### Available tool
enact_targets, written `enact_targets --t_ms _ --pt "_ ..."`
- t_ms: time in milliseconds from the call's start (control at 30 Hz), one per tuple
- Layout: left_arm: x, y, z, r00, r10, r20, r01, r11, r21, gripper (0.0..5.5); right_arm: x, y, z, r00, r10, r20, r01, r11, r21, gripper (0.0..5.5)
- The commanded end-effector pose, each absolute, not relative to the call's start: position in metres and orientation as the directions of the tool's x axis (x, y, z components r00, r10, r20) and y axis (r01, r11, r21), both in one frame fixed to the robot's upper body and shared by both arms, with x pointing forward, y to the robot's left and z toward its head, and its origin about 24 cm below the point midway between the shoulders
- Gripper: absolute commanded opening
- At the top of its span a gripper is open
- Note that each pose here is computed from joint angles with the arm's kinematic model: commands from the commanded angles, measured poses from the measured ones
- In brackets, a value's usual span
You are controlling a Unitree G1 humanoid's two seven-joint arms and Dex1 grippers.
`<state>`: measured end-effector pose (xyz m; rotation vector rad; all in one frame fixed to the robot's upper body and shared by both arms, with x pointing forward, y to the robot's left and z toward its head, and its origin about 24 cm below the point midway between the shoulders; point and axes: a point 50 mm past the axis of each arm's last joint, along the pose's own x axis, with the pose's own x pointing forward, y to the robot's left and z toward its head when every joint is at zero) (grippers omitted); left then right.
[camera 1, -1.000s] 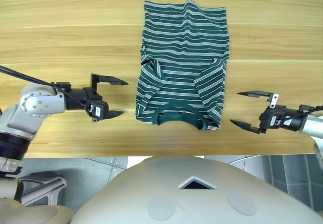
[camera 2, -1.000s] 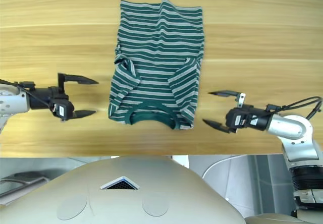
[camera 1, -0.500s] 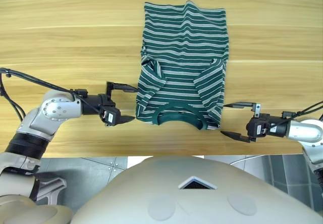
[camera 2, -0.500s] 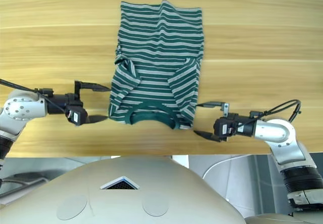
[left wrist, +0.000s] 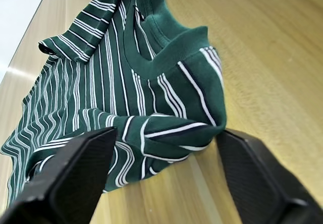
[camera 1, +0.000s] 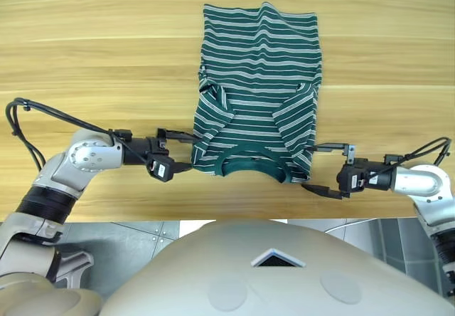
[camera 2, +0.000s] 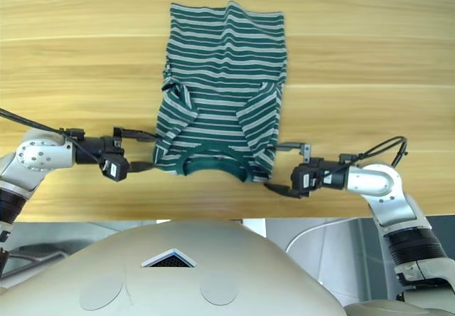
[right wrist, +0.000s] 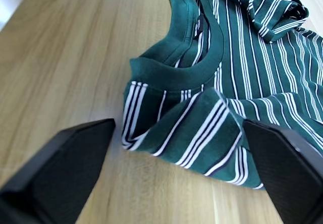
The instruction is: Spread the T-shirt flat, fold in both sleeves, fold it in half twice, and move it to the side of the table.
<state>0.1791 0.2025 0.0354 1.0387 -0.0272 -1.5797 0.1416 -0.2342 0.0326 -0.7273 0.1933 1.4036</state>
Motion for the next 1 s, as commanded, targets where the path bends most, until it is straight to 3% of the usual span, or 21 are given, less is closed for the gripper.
enact_targets --t_ms 33,400,667,1000 --pt "0.1778 0.2045 0.0242 0.061 -0.760 -0.647 0.799 -0.351 0.488 2.95 0.1401 -0.2333 0.0267 0.172 0.811 -0.559 -0.946 -0.023 -0.325 4.73" --pt "0.1808 0.2009 0.0249 0.068 -0.772 -0.631 0.794 -0.341 0.504 1.03 0.1432 -0.2289 0.0283 0.171 0.822 -0.542 -0.941 -0.025 -0.336 4.73" --pt "0.1821 0.1978 0.0272 0.065 -0.787 -0.613 0.788 -0.336 0.515 0.02 0.1453 -0.2271 0.0290 0.170 0.826 -0.537 -0.940 -0.028 -0.340 3.36" --pt "0.1844 0.1946 0.0278 0.077 -0.802 -0.592 0.781 -0.321 0.536 0.00 0.1481 -0.2271 0.0289 0.177 0.824 -0.538 -0.938 -0.023 -0.345 1.52"
